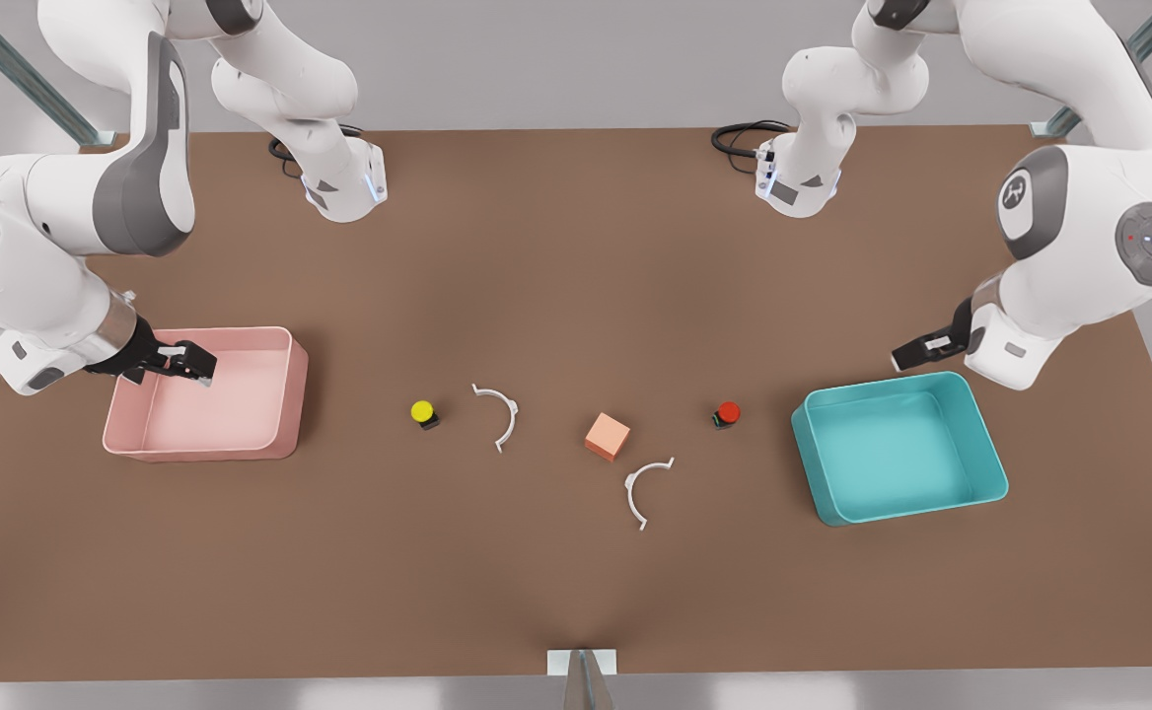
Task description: Place the red button in the blue storage box with the left arm, and place the yellow button in the pink storage box with the right arm
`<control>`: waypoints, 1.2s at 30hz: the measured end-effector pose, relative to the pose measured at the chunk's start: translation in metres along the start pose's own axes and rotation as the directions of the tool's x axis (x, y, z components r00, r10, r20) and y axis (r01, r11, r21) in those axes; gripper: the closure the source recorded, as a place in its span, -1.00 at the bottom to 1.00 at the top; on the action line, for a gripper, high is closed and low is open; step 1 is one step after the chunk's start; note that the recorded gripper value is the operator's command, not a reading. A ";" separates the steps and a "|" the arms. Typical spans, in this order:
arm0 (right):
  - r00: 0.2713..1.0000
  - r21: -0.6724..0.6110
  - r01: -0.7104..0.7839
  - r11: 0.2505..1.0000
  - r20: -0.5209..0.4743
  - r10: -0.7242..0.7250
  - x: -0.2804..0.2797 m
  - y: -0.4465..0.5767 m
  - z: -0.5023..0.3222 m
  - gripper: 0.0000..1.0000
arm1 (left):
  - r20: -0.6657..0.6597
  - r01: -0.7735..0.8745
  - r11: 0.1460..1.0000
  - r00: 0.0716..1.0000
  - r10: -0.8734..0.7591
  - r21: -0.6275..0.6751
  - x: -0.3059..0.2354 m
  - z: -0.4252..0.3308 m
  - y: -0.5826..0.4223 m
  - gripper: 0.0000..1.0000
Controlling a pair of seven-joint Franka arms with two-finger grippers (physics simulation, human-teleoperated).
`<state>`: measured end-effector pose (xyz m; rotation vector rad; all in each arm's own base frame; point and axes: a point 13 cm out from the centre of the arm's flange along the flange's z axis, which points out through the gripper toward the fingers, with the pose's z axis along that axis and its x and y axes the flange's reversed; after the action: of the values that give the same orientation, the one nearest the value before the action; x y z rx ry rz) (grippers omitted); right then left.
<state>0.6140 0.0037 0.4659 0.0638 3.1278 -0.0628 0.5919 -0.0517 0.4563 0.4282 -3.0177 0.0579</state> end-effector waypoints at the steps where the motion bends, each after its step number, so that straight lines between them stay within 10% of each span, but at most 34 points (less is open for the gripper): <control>1: 1.000 0.000 0.001 1.000 0.002 -0.001 -0.001 0.001 0.000 -1.00 | 0.001 -0.016 1.000 1.000 0.016 0.000 0.000 0.000 0.000 -1.00; 6: 0.999 -0.007 0.048 0.999 0.009 -0.048 -0.008 0.028 0.015 -1.00 | -0.053 -0.212 0.977 0.976 0.210 -0.025 0.018 0.052 -0.083 -1.00; 12: 0.896 -0.061 0.438 0.897 -0.046 -0.441 -0.040 0.324 0.181 -1.00 | -0.108 -0.381 0.923 0.921 0.374 -0.060 0.063 0.219 -0.164 -1.00; 18: 0.887 -0.035 0.419 0.907 -0.198 -0.417 0.037 0.268 0.282 -1.00 | -0.011 -0.388 0.920 0.922 0.388 -0.048 0.074 0.330 -0.144 -1.00; 32: 0.920 -0.037 0.389 0.921 -0.040 -0.390 0.066 0.244 0.355 -1.00 | 0.238 -0.402 0.916 0.888 0.394 -0.015 0.040 0.403 -0.147 -1.00; 34: 0.928 -0.036 0.373 0.927 -0.015 -0.373 0.064 0.234 0.365 -1.00 | 0.247 -0.404 0.915 0.885 0.395 -0.014 0.040 0.406 -0.147 -0.47; 36: 0.928 -0.043 0.372 0.927 0.013 -0.371 0.065 0.235 0.371 -1.00 | 0.264 -0.406 0.914 0.880 0.394 -0.011 0.038 0.402 -0.149 -0.38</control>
<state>0.5629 0.2262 0.0848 -0.5304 3.0866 0.0046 0.5627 -0.2256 0.0638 -0.2159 -3.3172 0.1056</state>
